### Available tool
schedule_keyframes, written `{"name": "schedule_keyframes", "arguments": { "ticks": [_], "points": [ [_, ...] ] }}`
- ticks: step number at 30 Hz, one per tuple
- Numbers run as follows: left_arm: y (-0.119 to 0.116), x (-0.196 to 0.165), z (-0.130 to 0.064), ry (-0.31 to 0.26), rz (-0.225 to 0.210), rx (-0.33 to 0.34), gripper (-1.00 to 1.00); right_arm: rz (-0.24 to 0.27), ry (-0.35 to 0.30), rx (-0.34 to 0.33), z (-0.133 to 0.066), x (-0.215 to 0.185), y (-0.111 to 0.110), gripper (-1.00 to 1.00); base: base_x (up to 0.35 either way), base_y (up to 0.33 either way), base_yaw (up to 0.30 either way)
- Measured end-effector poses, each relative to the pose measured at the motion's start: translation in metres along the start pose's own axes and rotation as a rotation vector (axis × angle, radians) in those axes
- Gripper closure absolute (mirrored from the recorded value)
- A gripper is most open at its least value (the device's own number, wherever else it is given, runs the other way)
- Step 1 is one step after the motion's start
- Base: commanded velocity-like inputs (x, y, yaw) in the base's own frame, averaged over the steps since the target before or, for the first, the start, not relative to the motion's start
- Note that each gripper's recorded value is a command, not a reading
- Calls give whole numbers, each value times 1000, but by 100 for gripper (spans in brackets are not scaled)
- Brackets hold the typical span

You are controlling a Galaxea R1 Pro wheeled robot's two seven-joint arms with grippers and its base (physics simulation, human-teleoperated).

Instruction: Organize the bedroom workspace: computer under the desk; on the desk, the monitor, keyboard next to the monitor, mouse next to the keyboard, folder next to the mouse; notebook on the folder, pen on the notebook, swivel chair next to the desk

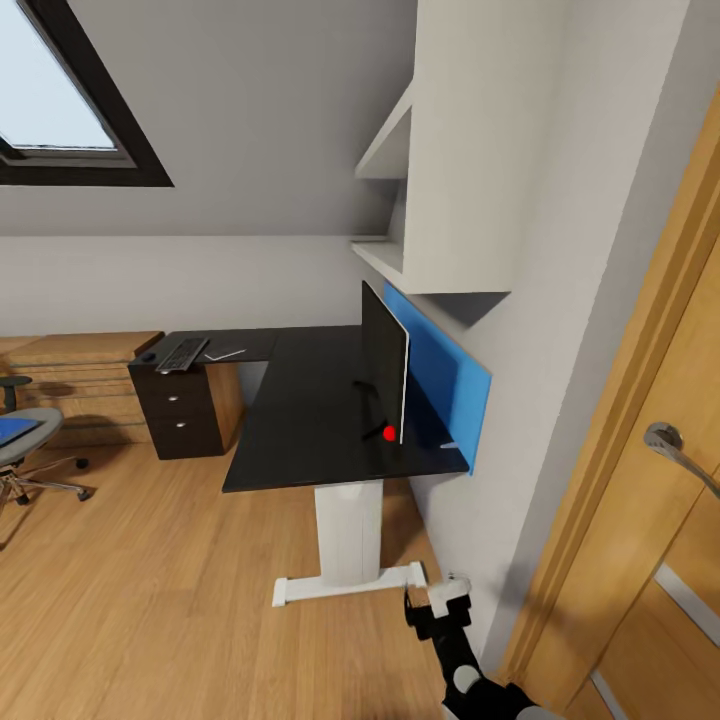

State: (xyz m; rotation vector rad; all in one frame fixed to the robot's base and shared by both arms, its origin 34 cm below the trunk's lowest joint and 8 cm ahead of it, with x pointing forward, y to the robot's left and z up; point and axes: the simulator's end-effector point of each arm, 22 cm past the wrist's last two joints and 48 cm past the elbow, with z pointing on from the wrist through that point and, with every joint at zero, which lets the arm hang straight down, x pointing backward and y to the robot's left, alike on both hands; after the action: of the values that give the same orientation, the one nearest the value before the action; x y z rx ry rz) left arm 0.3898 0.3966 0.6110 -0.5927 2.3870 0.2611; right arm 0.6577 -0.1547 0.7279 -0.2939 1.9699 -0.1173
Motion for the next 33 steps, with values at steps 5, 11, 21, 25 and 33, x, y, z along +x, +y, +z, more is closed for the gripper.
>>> {"name": "schedule_keyframes", "arguments": {
  "ticks": [5, 11, 21, 25, 33],
  "points": [
    [-1, 1, 0, 2, -1, 1, -100, -8, 30, -37, -16, 33, 6, -100, 0, 0, 0],
    [-1, 1, 0, 2, -1, 2, -100, -6, 78, -50, -35, 66, 12, -100, 0, 0, 8],
    [1, 20, -1, 42, 9, 2, -100, 20, 65, -56, -46, 74, 23, -100, 156, 181, 137],
    [1, 22, -2, 48, 10, 2, -100, 26, 67, -56, -47, 75, 24, -100, 202, 281, 14],
    [1, 24, -2, 51, 13, 2, -100, 30, 65, -59, -47, 74, 27, -100, 39, 329, 191]
  ]
}}
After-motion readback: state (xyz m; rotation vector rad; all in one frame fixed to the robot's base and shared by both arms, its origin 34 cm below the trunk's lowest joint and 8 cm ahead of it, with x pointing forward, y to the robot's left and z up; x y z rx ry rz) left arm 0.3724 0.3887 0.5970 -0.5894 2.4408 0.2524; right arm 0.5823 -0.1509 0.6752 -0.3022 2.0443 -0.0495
